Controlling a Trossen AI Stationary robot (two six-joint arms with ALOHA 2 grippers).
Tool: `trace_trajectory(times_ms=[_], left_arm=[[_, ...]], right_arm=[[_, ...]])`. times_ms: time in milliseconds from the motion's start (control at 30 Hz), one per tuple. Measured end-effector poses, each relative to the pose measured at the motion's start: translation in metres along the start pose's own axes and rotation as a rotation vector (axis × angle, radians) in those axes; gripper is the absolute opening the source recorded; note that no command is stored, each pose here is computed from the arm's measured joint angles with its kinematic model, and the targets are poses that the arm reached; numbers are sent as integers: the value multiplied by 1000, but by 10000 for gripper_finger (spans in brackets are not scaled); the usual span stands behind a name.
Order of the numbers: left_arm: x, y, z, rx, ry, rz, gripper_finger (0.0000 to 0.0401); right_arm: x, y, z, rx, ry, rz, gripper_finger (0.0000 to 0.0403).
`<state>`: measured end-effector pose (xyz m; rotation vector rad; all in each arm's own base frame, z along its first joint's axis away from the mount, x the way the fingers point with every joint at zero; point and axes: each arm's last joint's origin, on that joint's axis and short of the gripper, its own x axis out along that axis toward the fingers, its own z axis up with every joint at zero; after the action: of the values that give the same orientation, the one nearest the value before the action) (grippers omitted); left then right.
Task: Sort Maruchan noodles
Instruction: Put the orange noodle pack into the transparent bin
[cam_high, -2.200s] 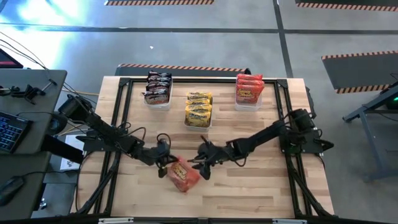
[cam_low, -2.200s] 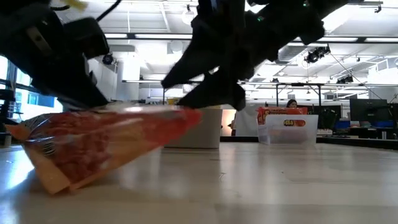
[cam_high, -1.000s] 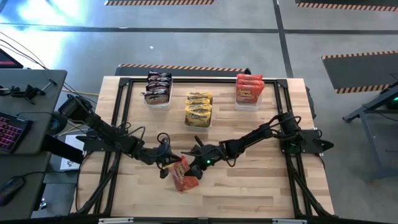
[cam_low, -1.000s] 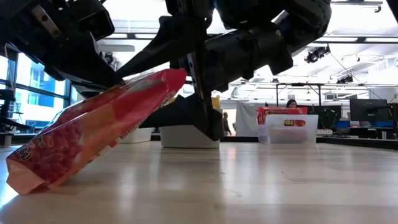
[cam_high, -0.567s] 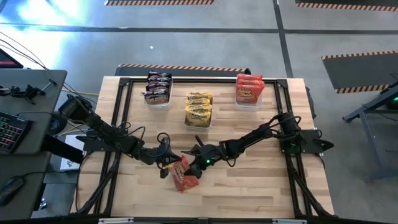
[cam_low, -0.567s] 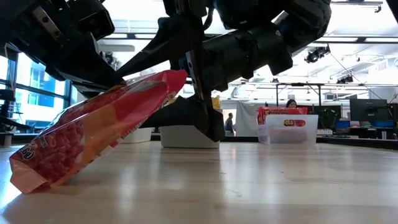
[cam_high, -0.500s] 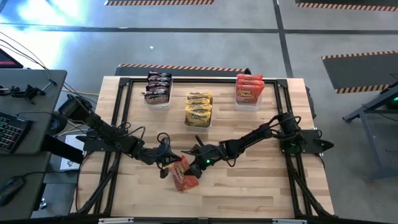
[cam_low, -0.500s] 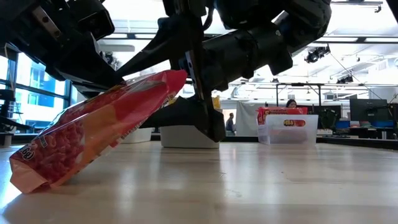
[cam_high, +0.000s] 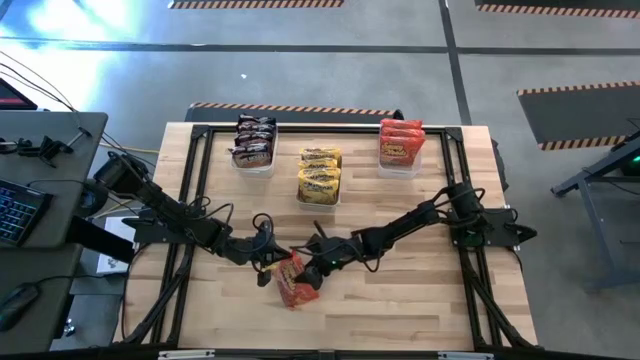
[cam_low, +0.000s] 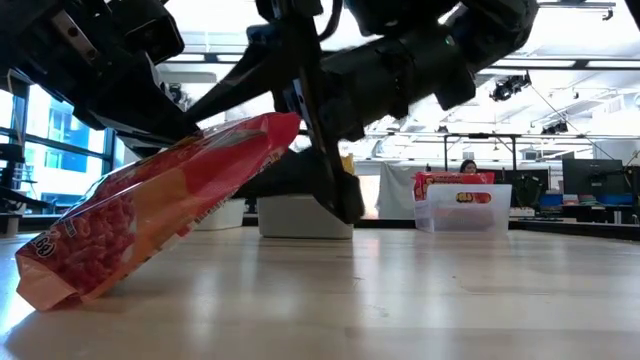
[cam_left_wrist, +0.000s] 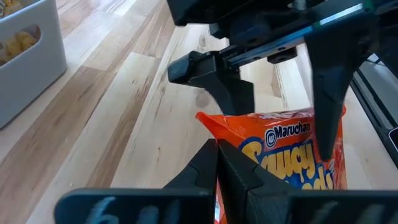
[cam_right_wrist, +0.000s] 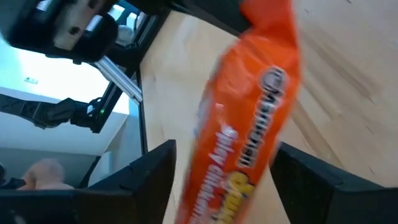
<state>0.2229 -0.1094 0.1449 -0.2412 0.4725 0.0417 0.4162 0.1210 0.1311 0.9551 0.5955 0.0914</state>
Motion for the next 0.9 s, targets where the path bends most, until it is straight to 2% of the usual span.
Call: trace_trajectory(times_ms=[267,400,667,900], left_arm=[[0,0,0,1,-1,1,0],[0,0,0,1,-1,1,0],[-1,0,2,-7,-13,0,5],[-23,-1,24,17,-85,-56,47]], right_arm=[[2,9,0,-42,9,-8,158],[2,9,0,-41,5,-10,130],[2,9,1,-64,9,-8,117],[2,9,1,-111,49,19,117]])
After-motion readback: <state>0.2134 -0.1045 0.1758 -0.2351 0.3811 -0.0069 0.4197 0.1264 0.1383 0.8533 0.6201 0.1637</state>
